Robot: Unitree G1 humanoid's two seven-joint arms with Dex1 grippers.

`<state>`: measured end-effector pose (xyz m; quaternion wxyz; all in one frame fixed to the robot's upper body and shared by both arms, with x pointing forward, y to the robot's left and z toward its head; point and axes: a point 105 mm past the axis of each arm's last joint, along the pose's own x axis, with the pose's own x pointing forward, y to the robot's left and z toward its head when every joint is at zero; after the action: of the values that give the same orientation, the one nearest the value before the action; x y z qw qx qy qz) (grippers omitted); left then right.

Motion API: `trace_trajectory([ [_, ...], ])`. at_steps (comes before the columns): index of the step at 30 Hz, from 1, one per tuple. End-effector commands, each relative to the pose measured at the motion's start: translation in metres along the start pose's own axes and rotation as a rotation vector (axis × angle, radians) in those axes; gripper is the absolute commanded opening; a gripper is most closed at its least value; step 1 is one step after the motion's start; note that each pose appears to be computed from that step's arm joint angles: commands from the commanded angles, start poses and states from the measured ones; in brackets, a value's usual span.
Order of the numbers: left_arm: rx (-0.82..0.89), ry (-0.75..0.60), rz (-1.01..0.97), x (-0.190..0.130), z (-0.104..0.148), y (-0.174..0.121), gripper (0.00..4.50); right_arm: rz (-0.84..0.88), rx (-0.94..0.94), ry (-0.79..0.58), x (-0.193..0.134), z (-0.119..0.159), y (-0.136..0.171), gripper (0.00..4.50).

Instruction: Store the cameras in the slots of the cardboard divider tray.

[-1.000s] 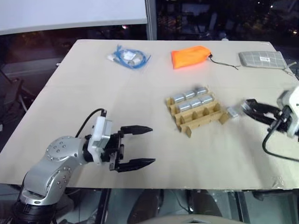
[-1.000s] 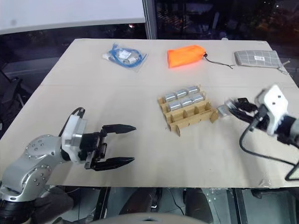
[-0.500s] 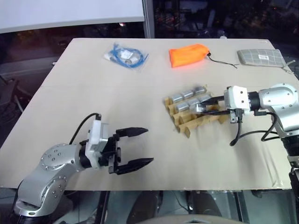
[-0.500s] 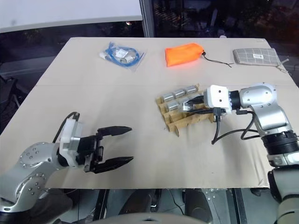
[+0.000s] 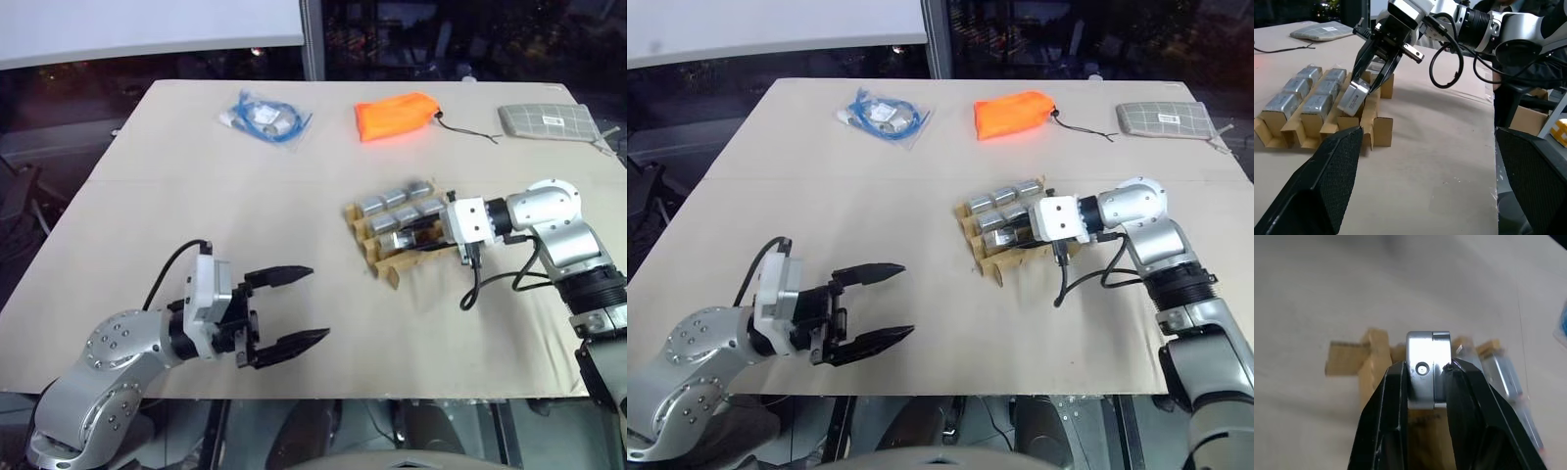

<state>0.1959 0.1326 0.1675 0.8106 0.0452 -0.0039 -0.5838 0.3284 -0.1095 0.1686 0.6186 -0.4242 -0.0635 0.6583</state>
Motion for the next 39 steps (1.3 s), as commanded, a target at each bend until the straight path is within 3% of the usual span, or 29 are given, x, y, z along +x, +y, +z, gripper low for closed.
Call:
trace_trajectory([
  [1,0.041,-0.024,-0.008,0.001,0.011,-0.005,4.5,0.025,-0.051,0.001,-0.002,0.005,-0.003,0.53],
  [10,0.048,-0.024,-0.002,0.001,0.013,-0.003,4.5,0.1,-0.03,0.003,0.008,0.003,0.006,0.53],
  [16,0.047,-0.026,-0.002,0.002,0.013,-0.003,4.5,-0.003,-0.04,0.023,-0.002,0.007,-0.008,3.3],
  [18,0.047,-0.027,-0.001,0.003,0.013,-0.003,4.5,-0.04,-0.037,0.024,-0.01,0.013,-0.01,3.3],
  [23,0.046,-0.032,0.004,0.004,0.012,-0.003,4.5,-0.305,0.245,0.028,-0.058,0.031,-0.013,3.3],
  [27,0.042,-0.042,0.006,0.007,0.012,-0.001,4.5,-0.649,0.478,0.31,-0.106,-0.005,-0.002,3.3],
  [29,0.042,-0.052,0.0,0.01,0.012,0.0,4.5,-0.76,0.608,0.388,-0.117,-0.022,0.012,3.3],
  [34,0.053,-0.059,-0.031,0.015,0.014,0.006,4.5,-0.895,0.763,0.515,-0.122,-0.063,0.036,3.3],
  [39,0.059,-0.055,-0.034,0.014,0.015,0.008,4.5,-0.905,0.807,0.531,-0.117,-0.077,0.039,3.3],
])
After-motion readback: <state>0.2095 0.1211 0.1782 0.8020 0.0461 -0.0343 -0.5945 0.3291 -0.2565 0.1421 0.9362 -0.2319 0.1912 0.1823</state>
